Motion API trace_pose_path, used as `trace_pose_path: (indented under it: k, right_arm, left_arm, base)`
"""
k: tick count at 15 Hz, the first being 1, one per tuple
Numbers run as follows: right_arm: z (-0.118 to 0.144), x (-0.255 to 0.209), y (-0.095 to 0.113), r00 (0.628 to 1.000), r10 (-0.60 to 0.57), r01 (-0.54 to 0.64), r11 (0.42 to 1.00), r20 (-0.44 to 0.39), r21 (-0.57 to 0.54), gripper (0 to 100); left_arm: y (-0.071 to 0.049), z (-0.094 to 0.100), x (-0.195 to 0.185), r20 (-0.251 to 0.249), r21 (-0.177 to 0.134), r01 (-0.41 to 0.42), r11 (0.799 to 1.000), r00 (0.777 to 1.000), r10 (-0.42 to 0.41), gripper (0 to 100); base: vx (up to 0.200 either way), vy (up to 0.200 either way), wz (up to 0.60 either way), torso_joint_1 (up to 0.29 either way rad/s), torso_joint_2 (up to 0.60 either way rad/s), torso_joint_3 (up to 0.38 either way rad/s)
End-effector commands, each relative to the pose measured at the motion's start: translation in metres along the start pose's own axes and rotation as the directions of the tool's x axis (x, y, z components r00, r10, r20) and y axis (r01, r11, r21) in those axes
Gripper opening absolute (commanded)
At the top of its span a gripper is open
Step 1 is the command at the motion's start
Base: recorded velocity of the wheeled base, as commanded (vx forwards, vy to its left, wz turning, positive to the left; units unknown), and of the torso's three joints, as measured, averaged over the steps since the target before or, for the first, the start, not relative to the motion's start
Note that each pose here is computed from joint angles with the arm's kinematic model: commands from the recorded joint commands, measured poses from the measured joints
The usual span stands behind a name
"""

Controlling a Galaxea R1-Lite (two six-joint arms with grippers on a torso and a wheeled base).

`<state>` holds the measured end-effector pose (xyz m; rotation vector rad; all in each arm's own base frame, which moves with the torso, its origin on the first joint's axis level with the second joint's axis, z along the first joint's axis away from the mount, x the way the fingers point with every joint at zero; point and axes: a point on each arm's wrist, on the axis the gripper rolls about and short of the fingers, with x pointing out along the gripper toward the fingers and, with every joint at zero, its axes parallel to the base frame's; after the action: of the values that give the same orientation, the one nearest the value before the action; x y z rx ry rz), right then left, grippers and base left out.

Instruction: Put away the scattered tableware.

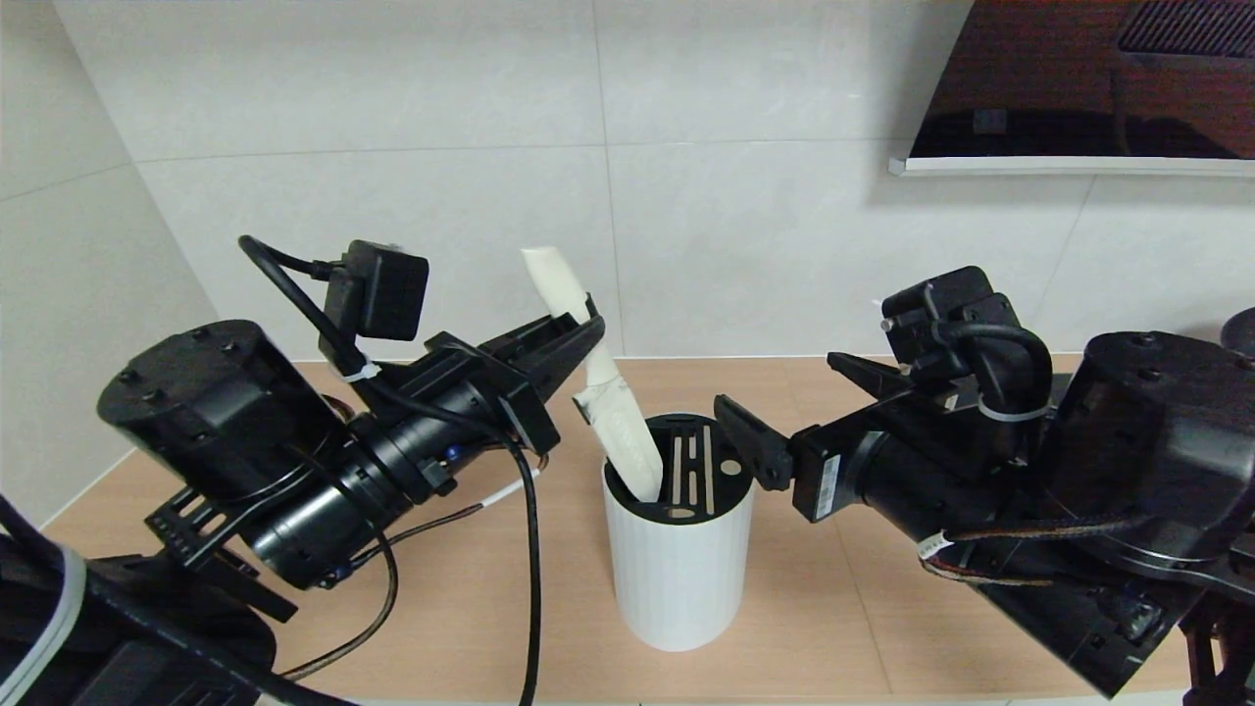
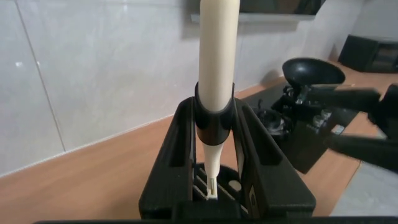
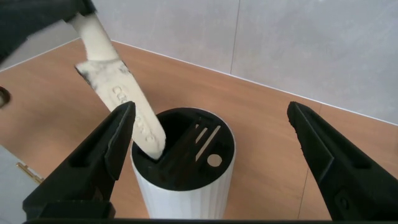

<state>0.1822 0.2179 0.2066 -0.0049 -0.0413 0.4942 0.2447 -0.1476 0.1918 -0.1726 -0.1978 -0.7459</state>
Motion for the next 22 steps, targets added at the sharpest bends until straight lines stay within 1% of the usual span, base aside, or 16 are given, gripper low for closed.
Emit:
trace_pose_path:
  k: [1,3,4,5,6,8,11,17,22]
  right_arm:
    - [-0.001,0.001,0.000,1.000,0.001,-0.001,1.000,-0.003,-0.002,100]
    - [-0.002,0.001,0.001,1.000,0.001,-0.001,1.000,-0.005,-0.003,100]
    - [-0.003,0.002,0.001,1.000,-0.001,0.001,1.000,-0.009,-0.005,100]
    - [-0.003,0.002,0.001,1.000,-0.001,0.001,1.000,-0.010,-0.005,100]
    - [-0.003,0.002,0.001,1.000,-0.001,0.001,1.000,-0.010,-0.005,100]
    - [-0.003,0.002,0.001,1.000,-0.001,0.001,1.000,-0.009,-0.005,100]
    - [-0.003,0.002,0.001,1.000,-0.001,0.001,1.000,-0.010,-0.005,100]
    - [-0.004,0.002,0.001,1.000,-0.001,0.001,1.000,-0.012,-0.006,100]
    - [-0.004,0.002,0.001,1.000,-0.002,0.002,1.000,-0.012,-0.006,100]
  left_arm:
    - [0.003,-0.016,0.007,-0.022,-0.003,-0.003,1.000,1.000,0.003,0]
    - [0.004,-0.029,0.013,-0.016,-0.004,0.001,1.000,1.000,-0.001,0]
    - [0.002,-0.040,0.017,-0.008,-0.005,0.011,1.000,1.000,-0.011,0]
    - [0.001,-0.050,0.021,-0.029,-0.012,0.001,1.000,1.000,-0.001,0]
    - [-0.002,-0.052,0.021,-0.033,-0.015,-0.008,1.000,0.999,0.007,0]
    - [-0.006,-0.053,0.022,-0.037,-0.020,0.002,1.000,0.999,-0.003,0]
    - [-0.009,-0.056,0.020,-0.048,-0.022,0.008,1.000,0.999,-0.009,0]
    - [-0.007,-0.075,0.017,-0.119,-0.033,-0.003,0.999,0.993,-0.001,0]
    - [-0.008,-0.079,0.018,-0.129,-0.033,-0.021,0.999,0.992,0.017,0]
  base:
    - [0.000,0.000,0.00,0.000,0.00,0.000]
    - [0.000,0.000,0.00,0.000,0.00,0.000]
    - [0.000,0.000,0.00,0.000,0.00,0.000]
    - [0.000,0.000,0.00,0.000,0.00,0.000]
    - [0.000,0.000,0.00,0.000,0.00,0.000]
    - [0.000,0.000,0.00,0.000,0.00,0.000]
    - [0.000,0.000,0.00,0.000,0.00,0.000]
    - [0.000,0.000,0.00,0.000,0.00,0.000]
    - [0.000,0.000,0.00,0.000,0.00,0.000]
